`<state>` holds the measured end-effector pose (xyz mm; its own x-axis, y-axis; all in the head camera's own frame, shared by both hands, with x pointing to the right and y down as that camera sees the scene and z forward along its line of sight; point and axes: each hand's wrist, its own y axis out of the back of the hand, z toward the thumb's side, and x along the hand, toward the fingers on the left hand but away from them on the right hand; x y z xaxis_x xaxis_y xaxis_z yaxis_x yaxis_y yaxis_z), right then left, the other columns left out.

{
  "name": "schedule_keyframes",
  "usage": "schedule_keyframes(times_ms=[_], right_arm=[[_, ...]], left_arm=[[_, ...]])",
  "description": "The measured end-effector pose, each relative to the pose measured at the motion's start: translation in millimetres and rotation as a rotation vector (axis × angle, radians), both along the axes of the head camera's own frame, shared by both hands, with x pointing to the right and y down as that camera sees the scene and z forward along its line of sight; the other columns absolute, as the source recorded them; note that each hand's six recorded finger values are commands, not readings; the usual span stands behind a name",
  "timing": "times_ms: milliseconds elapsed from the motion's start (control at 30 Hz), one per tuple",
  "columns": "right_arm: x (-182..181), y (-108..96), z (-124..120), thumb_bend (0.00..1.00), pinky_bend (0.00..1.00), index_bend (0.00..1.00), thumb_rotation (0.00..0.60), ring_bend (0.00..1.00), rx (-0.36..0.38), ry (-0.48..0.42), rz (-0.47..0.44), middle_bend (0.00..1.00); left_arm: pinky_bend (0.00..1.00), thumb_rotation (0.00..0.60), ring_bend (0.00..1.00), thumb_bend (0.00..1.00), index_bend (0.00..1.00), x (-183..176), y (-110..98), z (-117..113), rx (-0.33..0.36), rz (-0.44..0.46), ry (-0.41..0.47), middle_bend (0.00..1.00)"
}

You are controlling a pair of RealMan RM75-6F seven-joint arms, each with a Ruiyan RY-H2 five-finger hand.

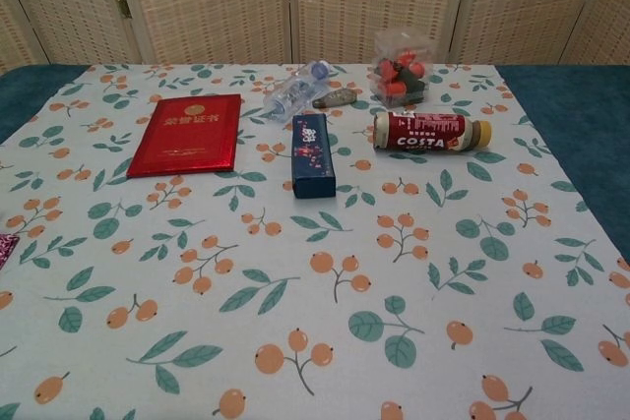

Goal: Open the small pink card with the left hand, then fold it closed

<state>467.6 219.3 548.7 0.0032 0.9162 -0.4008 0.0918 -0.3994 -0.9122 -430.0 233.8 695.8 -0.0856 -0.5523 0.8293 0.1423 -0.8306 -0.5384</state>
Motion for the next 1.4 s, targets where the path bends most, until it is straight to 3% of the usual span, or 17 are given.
schedule_keyframes(times_ms=[433,667,867,1000,1233,1400], right_arm=[[1.2,0.6,-0.5,0.32,0.0,0.0,0.6,0.0,0.001,0.0,0.003,0.0],[1.3,0.0,-1.3,0.32,0.0,0.0,0.6,0.0,0.005,0.0,0.003,0.0],[1.3,-0.4,-3.6,0.32,0.0,0.0,0.6,0.0,0.009,0.001,0.002,0.0],[1.6,-0.7,-7.1,0.32,0.0,0.0,0.6,0.0,0.018,-0.001,0.002,0.0],[1.0,-0.9,-7.3,0.32,0.0,0.0,0.6,0.0,0.015,-0.041,0.0,0.0],[-2.0,0.4,-4.8,0.32,0.0,0.0,0.6,0.0,-0.004,-0.05,-0.009,0.0]], left_arm=[[0.0,0.6,0.0,0.29,0.2,1.5,1.0,1.5,-0.011,0.004,-0.004,0.0],[0.0,0.6,0.0,0.29,0.09,4.8,2.2,-2.5,-0.015,-0.002,0.014,0.0],[0.0,0.6,0.0,0.28,0.06,9.4,-3.8,-20.0,0.037,-0.027,0.065,0.0],[0.0,0.6,0.0,0.29,0.09,8.2,-14.1,-37.8,0.128,-0.073,0.109,0.0],[0.0,0.6,0.0,0.32,0.17,-3.1,-32.8,-83.0,0.411,-0.156,0.205,0.0],[0.0,0.6,0.0,0.33,0.18,-15.8,-26.3,-108.2,0.562,-0.183,0.226,0.0]])
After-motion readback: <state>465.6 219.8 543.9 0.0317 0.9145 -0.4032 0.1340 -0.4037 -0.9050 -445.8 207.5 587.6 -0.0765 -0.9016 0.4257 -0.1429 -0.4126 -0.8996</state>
